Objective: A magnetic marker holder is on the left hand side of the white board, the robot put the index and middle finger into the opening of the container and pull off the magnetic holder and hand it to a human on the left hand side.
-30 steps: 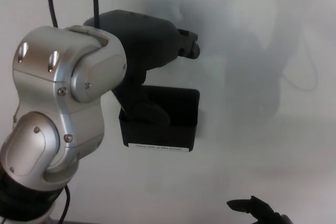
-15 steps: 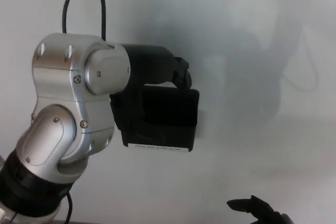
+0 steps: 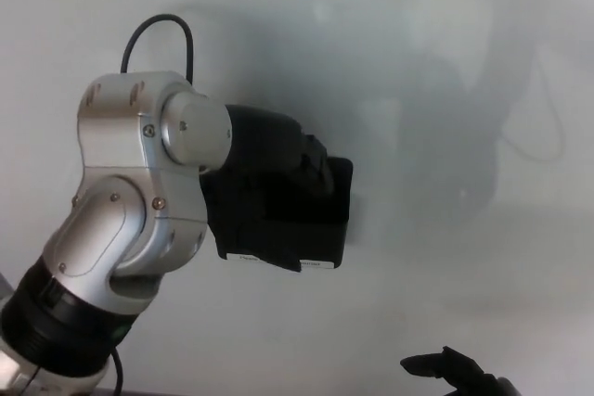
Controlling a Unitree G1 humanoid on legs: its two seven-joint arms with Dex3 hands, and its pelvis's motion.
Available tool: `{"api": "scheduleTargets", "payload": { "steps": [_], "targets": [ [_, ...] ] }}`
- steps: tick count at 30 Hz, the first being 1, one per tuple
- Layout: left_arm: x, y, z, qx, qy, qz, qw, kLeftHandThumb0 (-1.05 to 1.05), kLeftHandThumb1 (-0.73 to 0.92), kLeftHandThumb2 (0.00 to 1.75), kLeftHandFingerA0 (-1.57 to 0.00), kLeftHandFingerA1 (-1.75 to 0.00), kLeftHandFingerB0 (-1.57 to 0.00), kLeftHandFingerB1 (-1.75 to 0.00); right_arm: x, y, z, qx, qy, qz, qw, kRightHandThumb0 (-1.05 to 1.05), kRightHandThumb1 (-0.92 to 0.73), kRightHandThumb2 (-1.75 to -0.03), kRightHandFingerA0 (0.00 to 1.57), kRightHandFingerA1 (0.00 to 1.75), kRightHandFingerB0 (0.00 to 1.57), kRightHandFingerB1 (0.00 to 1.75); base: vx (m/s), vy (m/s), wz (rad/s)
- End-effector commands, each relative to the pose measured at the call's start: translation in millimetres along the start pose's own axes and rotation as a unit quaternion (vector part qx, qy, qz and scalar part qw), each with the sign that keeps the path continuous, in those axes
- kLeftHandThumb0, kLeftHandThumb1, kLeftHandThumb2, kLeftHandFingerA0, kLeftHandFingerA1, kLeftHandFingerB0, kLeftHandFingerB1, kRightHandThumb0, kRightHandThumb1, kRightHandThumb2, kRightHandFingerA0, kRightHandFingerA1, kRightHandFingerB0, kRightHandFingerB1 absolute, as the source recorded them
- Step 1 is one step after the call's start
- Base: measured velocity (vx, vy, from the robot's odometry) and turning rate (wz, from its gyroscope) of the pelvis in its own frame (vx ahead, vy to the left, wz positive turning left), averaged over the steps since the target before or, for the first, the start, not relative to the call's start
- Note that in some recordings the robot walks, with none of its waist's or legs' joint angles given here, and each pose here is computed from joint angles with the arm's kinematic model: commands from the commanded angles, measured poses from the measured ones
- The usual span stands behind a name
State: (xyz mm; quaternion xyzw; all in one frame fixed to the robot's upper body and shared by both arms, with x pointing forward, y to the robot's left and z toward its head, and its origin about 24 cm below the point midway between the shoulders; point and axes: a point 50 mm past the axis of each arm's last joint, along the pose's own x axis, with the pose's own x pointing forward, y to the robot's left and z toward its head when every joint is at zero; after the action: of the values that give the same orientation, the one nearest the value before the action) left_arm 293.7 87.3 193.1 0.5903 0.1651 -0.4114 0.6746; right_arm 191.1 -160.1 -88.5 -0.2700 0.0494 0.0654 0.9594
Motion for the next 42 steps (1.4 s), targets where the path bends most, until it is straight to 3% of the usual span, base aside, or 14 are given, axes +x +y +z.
{"api": "scheduleTargets", "payload": {
  "steps": [1, 2, 3, 7, 8, 15, 22, 42],
  "targets": [
    [7.3, -5.9, -1.2, 0.023, 0.011, -0.005, 1.000, -0.96, 0.61, 0.95, 0.00, -0.02, -0.18, -0.24, 1.1, -6.7, -2.2, -0.011, 0.001, -0.003, 1.000, -0.46, -0.63, -0.59, 0.86, 0.68, 0.61, 0.60, 0.00, 0.000, 0.00],
    [7.5, -6.6, -1.1, 0.020, 0.013, -0.004, 1.000, -0.96, 0.61, 0.95, 0.00, -0.02, -0.18, -0.24, 1.2, -6.9, -2.2, -0.011, 0.000, -0.003, 1.000, -0.46, -0.63, -0.59, 0.86, 0.68, 0.61, 0.60, 0.00, 0.000, 0.00],
    [8.3, -9.0, -0.2, 0.018, 0.014, -0.001, 1.000, -0.97, 0.62, 0.97, 0.00, 0.00, -0.10, -0.18, 1.2, -7.0, -1.9, -0.011, -0.001, -0.003, 1.000, -0.46, -0.51, -0.91, 0.84, 0.79, 0.59, 0.70, 0.00, 0.000, 0.00],
    [11.0, -15.9, 3.6, 0.034, 0.009, 0.013, 0.999, -0.96, 0.61, 0.99, 0.00, 0.00, -0.11, -0.19, 0.5, -6.6, -1.3, -0.006, -0.004, -0.003, 1.000, -0.42, -0.50, -0.91, 0.83, 0.79, 0.61, 0.71, 0.00, 0.000, 0.00],
    [12.4, -19.1, 5.1, 0.039, 0.005, 0.021, 0.999, -0.96, 0.61, 0.98, 0.00, 0.00, -0.10, -0.20, 0.0, -6.2, -1.6, -0.006, -0.003, -0.002, 1.000, -0.42, -0.62, -0.58, 0.88, 0.70, 0.63, 0.60, 0.00, 0.000, 0.00],
    [14.2, -29.3, 9.3, 0.060, -0.008, 0.059, 0.996, -0.97, 0.62, 1.00, 0.00, 0.00, -0.09, -0.14, -0.1, -6.0, -1.5, -0.007, -0.004, -0.001, 1.000, -0.43, -0.62, -0.58, 0.89, 0.73, 0.64, 0.61, 0.00, 0.000, 0.00],
    [9.7, -37.2, 18.0, 0.194, 0.024, 0.132, 0.972, -1.02, 0.68, 1.09, 0.00, 0.00, -0.08, -0.12, 0.1, -5.7, -1.7, -0.011, -0.003, 0.000, 1.000, -0.43, -0.62, -0.58, 0.90, 0.73, 0.63, 0.60, 0.00, 0.000, 0.00],
    [26.5, -45.3, 7.0, 0.191, 0.053, 0.133, 0.971, -1.05, 0.70, 1.10, 0.00, -0.01, -0.08, -0.08, 1.4, -4.7, -1.1, -0.012, -0.002, 0.001, 1.000, -0.45, -0.62, -0.58, 0.93, 0.75, 0.65, 0.60, 0.00, 0.000, 0.00]
  ]
}}
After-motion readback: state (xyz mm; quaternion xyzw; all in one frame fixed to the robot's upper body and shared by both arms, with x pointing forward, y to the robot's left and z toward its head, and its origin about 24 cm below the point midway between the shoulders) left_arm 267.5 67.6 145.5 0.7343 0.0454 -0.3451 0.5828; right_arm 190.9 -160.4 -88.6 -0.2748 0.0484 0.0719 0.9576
